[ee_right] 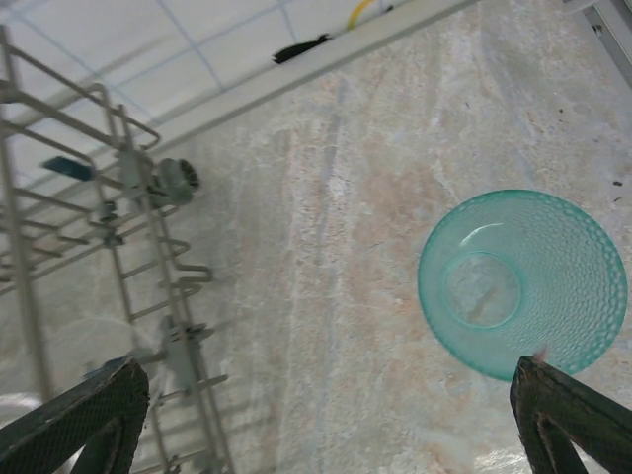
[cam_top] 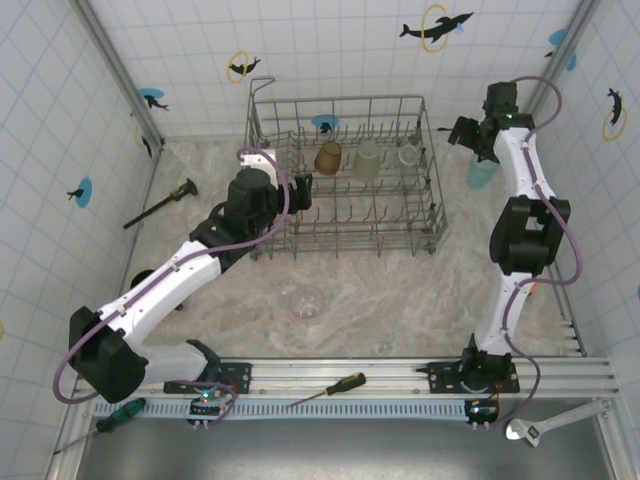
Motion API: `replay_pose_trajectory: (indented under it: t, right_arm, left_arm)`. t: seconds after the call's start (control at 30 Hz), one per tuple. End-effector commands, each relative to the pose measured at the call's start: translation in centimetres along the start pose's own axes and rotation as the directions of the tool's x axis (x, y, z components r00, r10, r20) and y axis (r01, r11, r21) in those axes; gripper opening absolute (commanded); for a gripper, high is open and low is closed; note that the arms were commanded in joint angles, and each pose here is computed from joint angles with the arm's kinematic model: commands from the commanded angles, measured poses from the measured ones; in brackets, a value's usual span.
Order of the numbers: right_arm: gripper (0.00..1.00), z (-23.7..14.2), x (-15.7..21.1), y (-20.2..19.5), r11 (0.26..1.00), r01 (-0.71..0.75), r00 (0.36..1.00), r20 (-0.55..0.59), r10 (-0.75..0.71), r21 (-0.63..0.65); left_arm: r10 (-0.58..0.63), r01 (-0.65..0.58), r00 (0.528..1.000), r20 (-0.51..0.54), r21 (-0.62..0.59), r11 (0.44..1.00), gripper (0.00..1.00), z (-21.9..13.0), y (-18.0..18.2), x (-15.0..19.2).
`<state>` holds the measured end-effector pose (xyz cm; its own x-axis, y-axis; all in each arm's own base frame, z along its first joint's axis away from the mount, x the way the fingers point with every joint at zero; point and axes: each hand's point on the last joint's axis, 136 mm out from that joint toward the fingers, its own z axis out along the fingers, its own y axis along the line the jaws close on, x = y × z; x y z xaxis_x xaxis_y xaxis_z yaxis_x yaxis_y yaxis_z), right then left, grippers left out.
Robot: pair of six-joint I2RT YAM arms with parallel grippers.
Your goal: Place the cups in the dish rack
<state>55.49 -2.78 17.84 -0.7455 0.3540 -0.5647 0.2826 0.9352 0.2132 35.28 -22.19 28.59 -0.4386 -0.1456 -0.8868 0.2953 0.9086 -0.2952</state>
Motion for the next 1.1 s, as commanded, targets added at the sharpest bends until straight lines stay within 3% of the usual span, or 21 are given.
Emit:
replay_pose_trajectory:
  t: [0.0, 0.53, 0.63, 0.87, 0.97, 1.07]
  right_arm:
    - [0.97, 0.8, 0.1, -1.8, 0.997, 0.014, 0.999, -0.036, -0.012, 0.07]
    - [0.83, 4.3, 1.8, -2.9, 0.996, 0.047, 0.994, -0.102, -0.038, 0.081]
    - [0.74, 4.9, 1.8, -2.8, 0.996, 0.055, 0.994, -0.101, -0.047, 0.073]
    - [0.62, 6.6, 1.3, -3.3, 0.991, 0.085, 0.992, -0.099, -0.075, 0.105]
    - [0.48, 7.1, 1.2, -3.3, 0.99, 0.091, 0.992, -0.101, -0.081, 0.103]
    - [0.46, 7.6, 1.7, -3.1, 0.99, 0.104, 0.989, -0.114, -0.093, 0.095]
  left_arm:
    - [-0.002, 0.002, 1.0, 0.016, -0.04, 0.999, 0.98, -1.1, 0.9, -1.1]
    - [-0.056, 0.055, 0.998, -0.027, -0.05, 0.997, 0.98, -0.3, 1.2, 0.3]
    - [-0.06, 0.059, 0.998, -0.031, -0.031, 0.998, 0.98, -0.2, 0.8, 0.4]
    - [-0.069, 0.068, 0.997, -0.039, -0.013, 0.998, 0.98, -0.1, 0.4, 0.3]
    - [-0.078, 0.078, 0.996, -0.038, -0.02, 0.997, 0.98, -0.1, 0.5, 0.4]
    - [-0.084, 0.083, 0.996, -0.038, -0.034, 0.996, 0.98, -0.1, 0.9, 0.6]
